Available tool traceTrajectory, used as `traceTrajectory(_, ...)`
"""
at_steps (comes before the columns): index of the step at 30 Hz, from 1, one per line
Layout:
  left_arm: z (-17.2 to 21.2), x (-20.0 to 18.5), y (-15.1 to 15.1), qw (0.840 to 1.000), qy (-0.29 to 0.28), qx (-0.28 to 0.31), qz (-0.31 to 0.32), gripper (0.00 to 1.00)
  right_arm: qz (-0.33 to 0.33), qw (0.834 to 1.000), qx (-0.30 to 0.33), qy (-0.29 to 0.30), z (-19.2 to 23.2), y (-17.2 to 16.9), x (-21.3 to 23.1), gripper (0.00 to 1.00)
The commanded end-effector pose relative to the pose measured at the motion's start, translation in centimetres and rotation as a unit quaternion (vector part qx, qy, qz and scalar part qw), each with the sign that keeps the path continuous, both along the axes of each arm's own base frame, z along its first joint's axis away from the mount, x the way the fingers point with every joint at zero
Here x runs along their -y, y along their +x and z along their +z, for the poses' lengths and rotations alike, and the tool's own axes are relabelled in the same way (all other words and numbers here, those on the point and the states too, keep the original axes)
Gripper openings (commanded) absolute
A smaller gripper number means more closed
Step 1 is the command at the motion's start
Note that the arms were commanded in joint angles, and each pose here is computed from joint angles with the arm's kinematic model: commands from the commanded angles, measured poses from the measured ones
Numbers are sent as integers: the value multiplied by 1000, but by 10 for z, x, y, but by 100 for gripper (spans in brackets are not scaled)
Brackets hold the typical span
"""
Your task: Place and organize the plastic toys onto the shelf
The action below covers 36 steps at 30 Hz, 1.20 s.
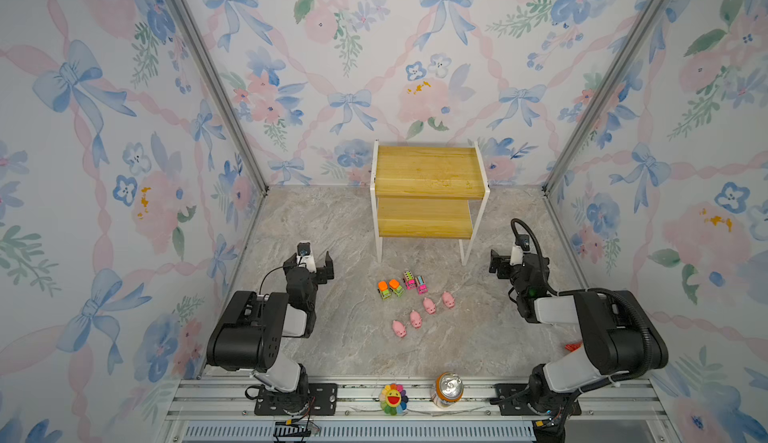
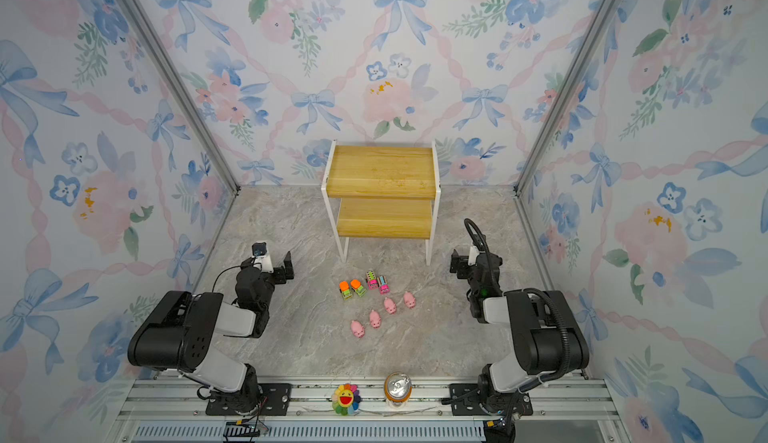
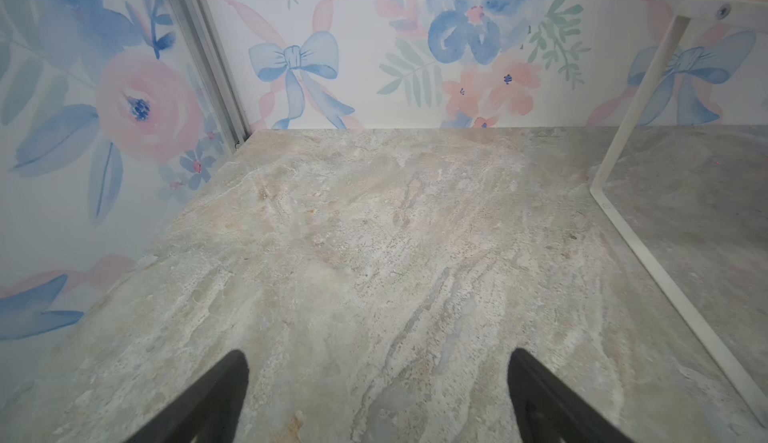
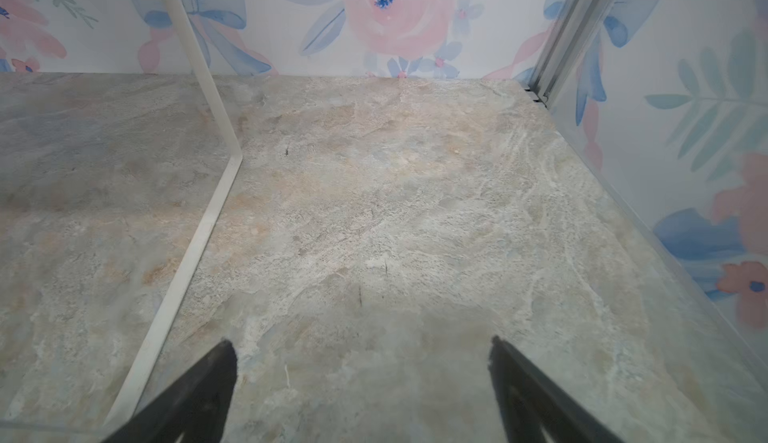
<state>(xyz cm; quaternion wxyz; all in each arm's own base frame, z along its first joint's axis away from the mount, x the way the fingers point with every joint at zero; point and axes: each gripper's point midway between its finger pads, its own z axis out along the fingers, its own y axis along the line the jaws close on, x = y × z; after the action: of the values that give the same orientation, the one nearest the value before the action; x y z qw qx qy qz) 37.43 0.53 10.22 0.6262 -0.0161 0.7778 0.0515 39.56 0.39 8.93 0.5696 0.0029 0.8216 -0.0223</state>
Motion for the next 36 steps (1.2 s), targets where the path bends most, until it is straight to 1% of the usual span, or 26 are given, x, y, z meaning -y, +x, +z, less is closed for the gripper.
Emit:
traceTrajectory(1, 5, -1, 3, 1000, 3, 9, -2, 98, 0, 1000, 11, 6, 8, 5, 1, 97)
traceTrajectory(9, 5, -1, 3, 1000, 3, 9, -2, 98, -4, 1000, 12, -4, 8, 4, 0, 97)
traceTrajectory(27, 5, -1, 3, 1000, 3, 10, -2, 98, -3, 1000, 11, -2, 8, 4, 0, 97)
traceTrajectory(29, 5, -1, 2, 1000, 3, 9, -3, 98, -6, 1000, 14, -2, 9, 4, 1, 99)
traceTrajectory(31, 7, -1, 2, 1000, 3, 12, -3, 98, -1, 1000, 15, -1, 15, 5, -1, 100)
traceTrajectory(36, 25, 7, -1, 999, 15, 23, -18, 98, 16, 1000, -3, -3, 52, -5, -8, 97)
